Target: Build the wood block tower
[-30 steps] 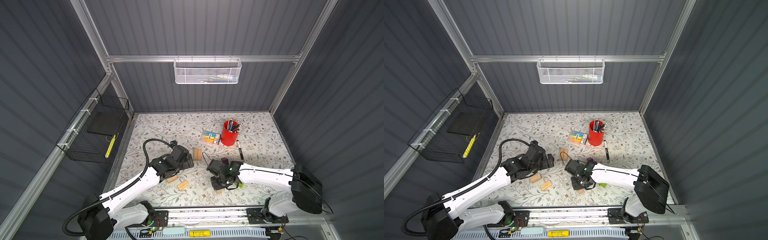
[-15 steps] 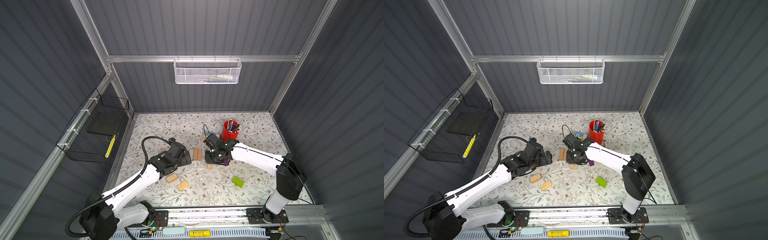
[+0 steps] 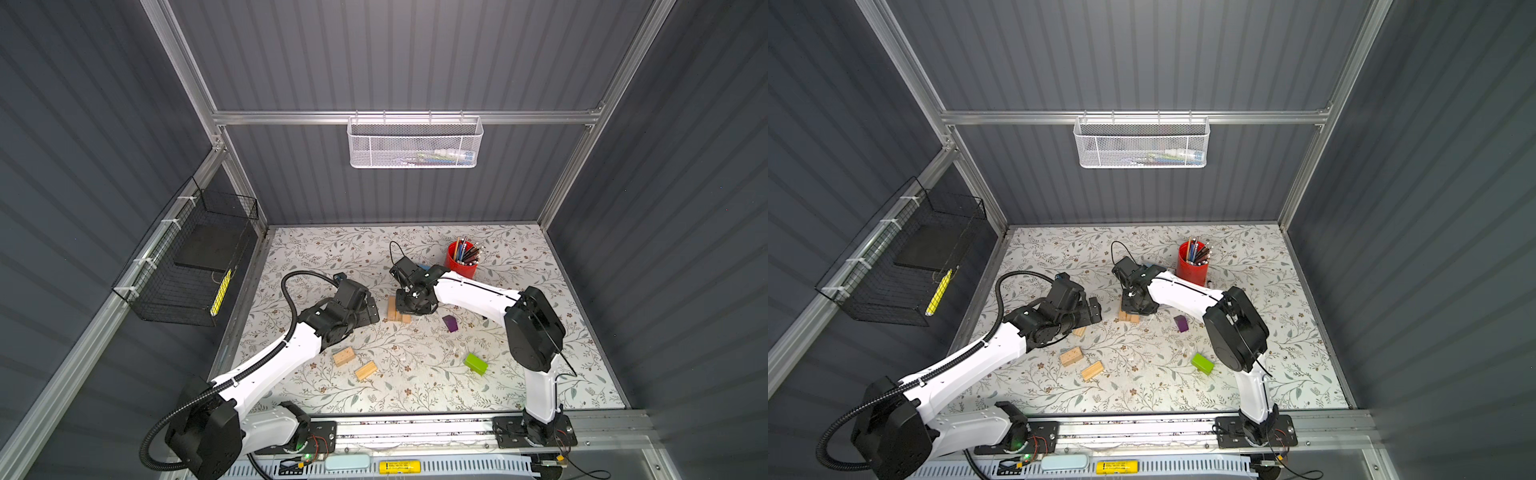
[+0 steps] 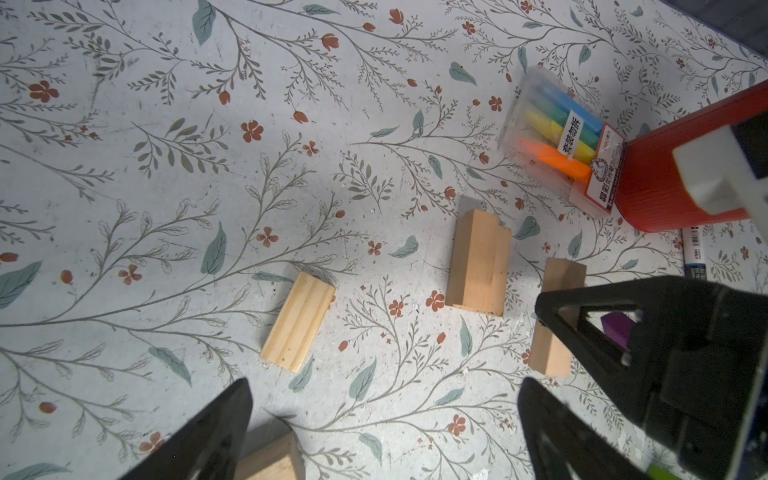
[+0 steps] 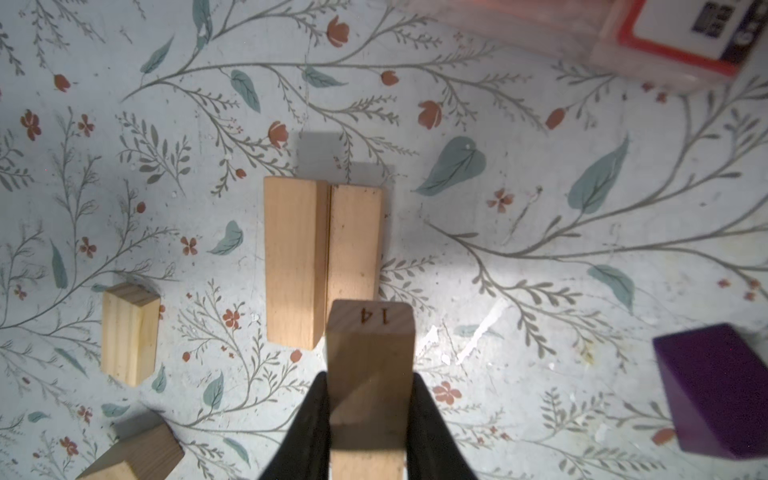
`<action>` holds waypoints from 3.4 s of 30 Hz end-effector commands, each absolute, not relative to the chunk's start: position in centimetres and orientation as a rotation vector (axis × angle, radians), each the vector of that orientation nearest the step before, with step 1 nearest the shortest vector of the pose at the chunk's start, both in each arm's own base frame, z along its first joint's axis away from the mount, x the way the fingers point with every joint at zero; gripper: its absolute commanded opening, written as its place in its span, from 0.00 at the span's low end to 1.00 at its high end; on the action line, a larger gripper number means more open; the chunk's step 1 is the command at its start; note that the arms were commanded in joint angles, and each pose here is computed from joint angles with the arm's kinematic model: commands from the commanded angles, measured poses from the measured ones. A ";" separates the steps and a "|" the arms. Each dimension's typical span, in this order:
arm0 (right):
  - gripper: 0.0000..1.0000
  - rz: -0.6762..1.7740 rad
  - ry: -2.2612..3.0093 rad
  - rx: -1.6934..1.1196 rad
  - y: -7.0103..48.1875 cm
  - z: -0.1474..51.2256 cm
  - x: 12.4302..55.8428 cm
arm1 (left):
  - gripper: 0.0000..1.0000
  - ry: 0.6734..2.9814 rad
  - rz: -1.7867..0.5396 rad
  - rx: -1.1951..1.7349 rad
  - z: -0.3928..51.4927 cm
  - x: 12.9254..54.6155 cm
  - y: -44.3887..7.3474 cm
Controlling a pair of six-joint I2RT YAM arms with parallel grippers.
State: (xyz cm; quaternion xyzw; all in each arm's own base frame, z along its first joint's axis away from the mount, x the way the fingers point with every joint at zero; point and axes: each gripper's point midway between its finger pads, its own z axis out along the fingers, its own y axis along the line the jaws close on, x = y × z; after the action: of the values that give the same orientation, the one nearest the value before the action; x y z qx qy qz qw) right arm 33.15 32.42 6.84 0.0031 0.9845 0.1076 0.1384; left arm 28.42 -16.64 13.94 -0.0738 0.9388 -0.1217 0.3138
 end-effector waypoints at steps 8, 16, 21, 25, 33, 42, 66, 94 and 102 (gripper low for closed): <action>0.18 0.257 2.849 0.066 32.2 5.6 35.1 | 1.00 2.467 -0.286 -0.240 13.6 28.6 -15.8; 0.18 0.245 2.863 0.069 32.7 4.7 35.7 | 1.00 2.469 -0.279 -0.252 13.3 28.4 -15.5; 0.18 0.252 2.870 0.071 32.9 4.4 35.9 | 1.00 2.474 -0.273 -0.250 13.1 28.4 -15.5; 0.19 0.253 2.877 0.072 33.1 4.0 35.9 | 1.00 2.473 -0.271 -0.250 13.1 28.4 -15.5; 0.27 0.250 2.882 0.074 33.2 3.8 36.0 | 1.00 2.474 -0.268 -0.248 13.1 28.4 -15.4; 0.36 0.282 2.862 0.080 33.2 5.0 36.1 | 1.00 2.477 -0.269 -0.243 13.1 28.4 -15.5; 0.42 0.714 2.765 0.089 31.9 6.7 34.9 | 0.99 2.536 -0.368 -0.158 12.1 28.6 -17.9; 0.32 0.811 2.808 0.165 32.3 3.2 35.9 | 0.99 2.550 -0.323 -0.146 11.7 29.0 -17.8; 0.28 0.859 2.799 0.163 32.8 3.5 35.9 | 0.99 2.551 -0.322 -0.149 11.6 28.9 -17.8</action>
State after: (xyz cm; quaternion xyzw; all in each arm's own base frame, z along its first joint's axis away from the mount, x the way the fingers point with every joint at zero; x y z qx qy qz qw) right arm 36.05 32.75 3.96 0.0518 0.9495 0.2881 0.1127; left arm 28.62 -17.95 11.32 -0.0585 0.9508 -0.1264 0.2766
